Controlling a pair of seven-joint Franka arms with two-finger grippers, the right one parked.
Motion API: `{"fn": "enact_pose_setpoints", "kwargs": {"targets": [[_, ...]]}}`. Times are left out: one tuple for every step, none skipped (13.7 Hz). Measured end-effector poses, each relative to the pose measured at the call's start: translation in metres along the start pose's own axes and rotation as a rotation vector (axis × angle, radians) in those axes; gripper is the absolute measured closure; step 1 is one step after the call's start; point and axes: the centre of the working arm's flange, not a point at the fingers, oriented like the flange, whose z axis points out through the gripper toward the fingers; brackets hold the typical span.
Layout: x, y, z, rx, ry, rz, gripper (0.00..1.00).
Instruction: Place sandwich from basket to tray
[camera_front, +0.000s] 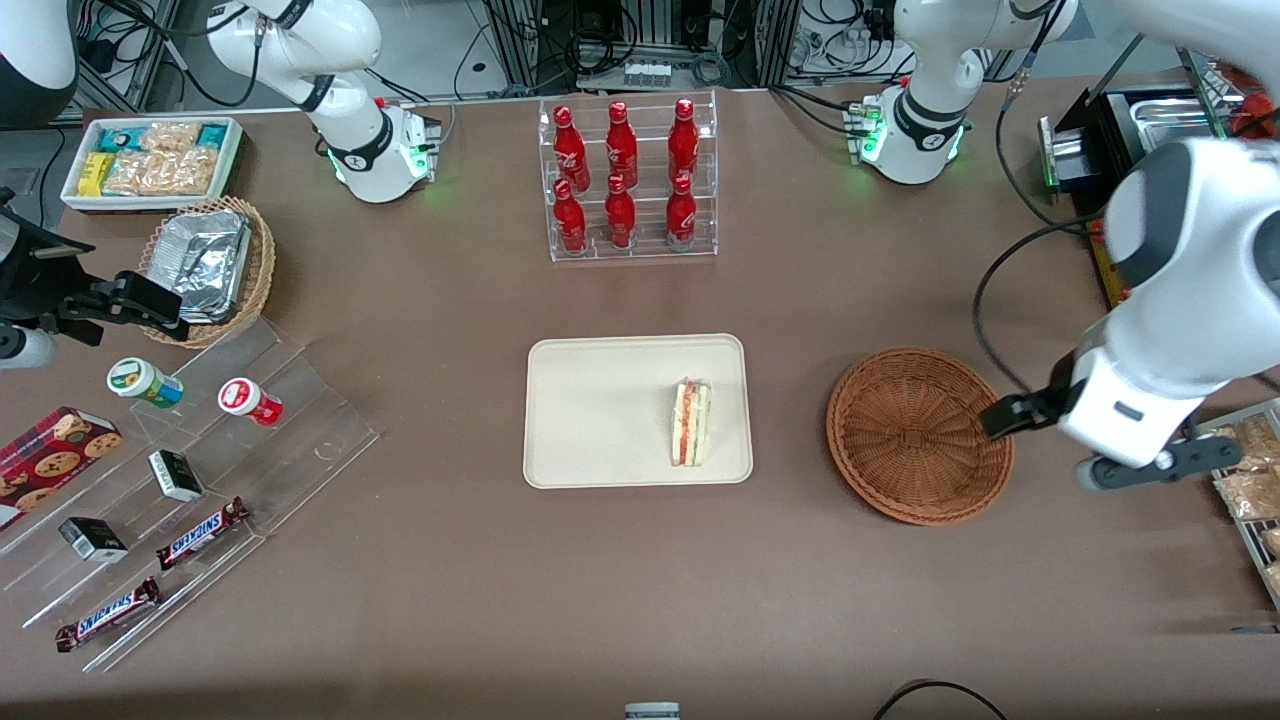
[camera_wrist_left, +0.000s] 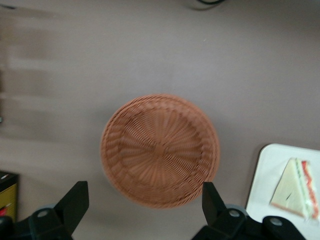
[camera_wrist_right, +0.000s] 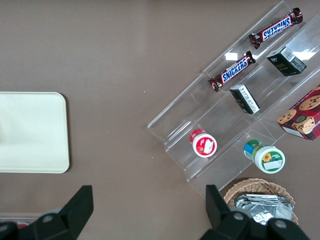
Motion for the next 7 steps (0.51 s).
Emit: {"fn": "enact_pose_setpoints", "kwargs": {"targets": [[-0.006, -0.008, -0.010, 0.007, -0.013, 0.023, 0.00], [-0.014, -0.013, -0.018, 0.015, -0.035, 0.070, 0.00], [-0.023, -0.017, -0.024, 0.024, -0.065, 0.131, 0.00], [-0.030, -0.025, -0.030, 0.029, -0.085, 0.175, 0.00], [-0.034, -0.035, -0.037, 0.030, -0.096, 0.197, 0.00], [-0.038, -0.045, -0.043, 0.029, -0.102, 0.211, 0.00], [-0.042, -0.053, -0.050, 0.026, -0.104, 0.220, 0.00]]}}
